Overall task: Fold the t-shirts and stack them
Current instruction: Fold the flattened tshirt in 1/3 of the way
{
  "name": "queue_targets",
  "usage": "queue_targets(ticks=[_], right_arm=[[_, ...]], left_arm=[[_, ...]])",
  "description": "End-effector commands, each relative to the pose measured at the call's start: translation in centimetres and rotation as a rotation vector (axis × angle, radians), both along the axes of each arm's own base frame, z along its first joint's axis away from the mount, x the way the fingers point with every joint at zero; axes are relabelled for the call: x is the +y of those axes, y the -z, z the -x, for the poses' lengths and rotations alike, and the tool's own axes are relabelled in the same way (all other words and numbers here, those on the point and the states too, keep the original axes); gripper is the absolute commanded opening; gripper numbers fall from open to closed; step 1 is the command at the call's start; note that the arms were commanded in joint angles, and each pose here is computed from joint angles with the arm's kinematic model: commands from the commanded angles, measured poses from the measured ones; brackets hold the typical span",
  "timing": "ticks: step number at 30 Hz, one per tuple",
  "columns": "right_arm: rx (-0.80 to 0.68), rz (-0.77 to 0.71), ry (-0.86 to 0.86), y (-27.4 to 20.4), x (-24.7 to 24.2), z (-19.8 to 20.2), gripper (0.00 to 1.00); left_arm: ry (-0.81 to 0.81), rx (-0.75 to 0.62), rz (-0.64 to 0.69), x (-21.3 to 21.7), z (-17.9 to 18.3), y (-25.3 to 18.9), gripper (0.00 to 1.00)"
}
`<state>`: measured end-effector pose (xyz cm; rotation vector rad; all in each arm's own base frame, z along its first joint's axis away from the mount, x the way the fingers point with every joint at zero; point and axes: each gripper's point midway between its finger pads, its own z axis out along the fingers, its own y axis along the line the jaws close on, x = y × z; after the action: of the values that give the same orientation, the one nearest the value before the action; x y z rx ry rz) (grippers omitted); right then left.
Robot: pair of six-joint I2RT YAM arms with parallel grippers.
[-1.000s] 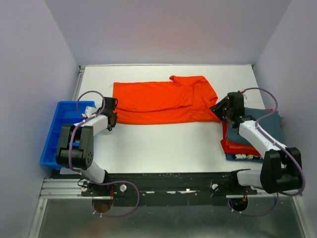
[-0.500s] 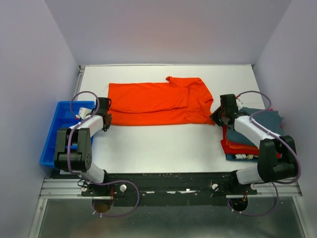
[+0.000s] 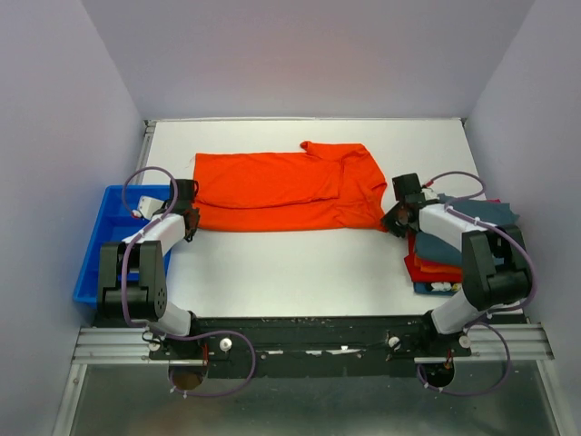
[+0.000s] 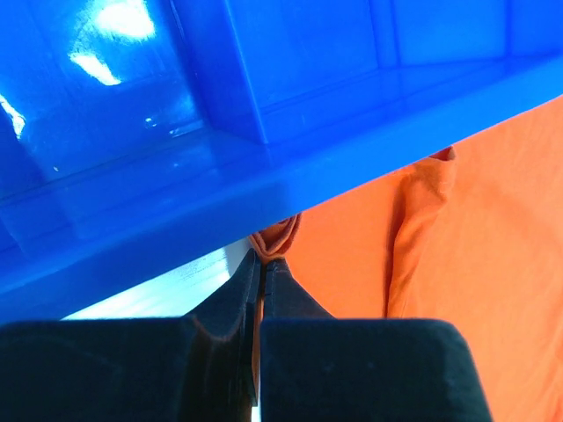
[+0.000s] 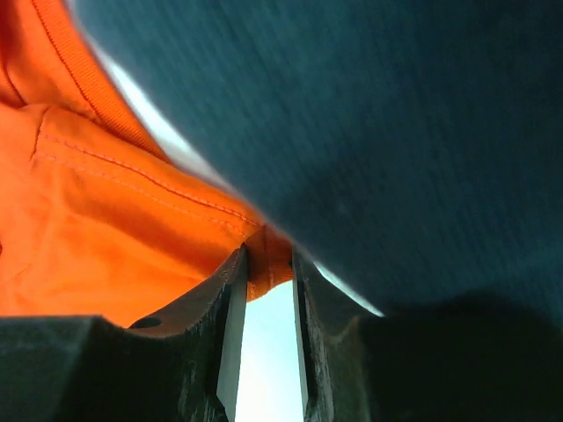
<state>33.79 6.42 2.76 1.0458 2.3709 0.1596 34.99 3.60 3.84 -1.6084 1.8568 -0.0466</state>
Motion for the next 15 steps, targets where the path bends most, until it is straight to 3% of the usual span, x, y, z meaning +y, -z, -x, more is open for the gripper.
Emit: queue_targets(ticks=[1, 6, 10, 13, 15], right_arm=[[0.042, 0.031, 0.044, 0.7, -0.3, -0.5, 0.31], [0.017, 0.138, 0.093, -1.0, -2.5, -0.6, 0.21], [0.037, 0.239, 0.111, -2.1, -4.1, -0.7, 0.01], [0.054, 0.238, 0.101, -2.3, -4.0, -0.8, 0.02], [0.05, 0.202, 0.063, -2.2, -3.1, -0.9, 0.12]], left_arm=[[-0.012, -0.01, -0.044, 1.0, 0.0, -0.4, 0.0], [-0.031, -0.014, -0.063, 1.9, 0.1, -0.8, 0.0], [-0.036, -0.016, -0.076, 2.2, 0.2, -1.0, 0.0], [-0.032, -0.011, -0.075, 2.1, 0.2, -1.0, 0.0], [-0.029, -0.012, -0.072, 2.0, 0.3, -1.0, 0.0]])
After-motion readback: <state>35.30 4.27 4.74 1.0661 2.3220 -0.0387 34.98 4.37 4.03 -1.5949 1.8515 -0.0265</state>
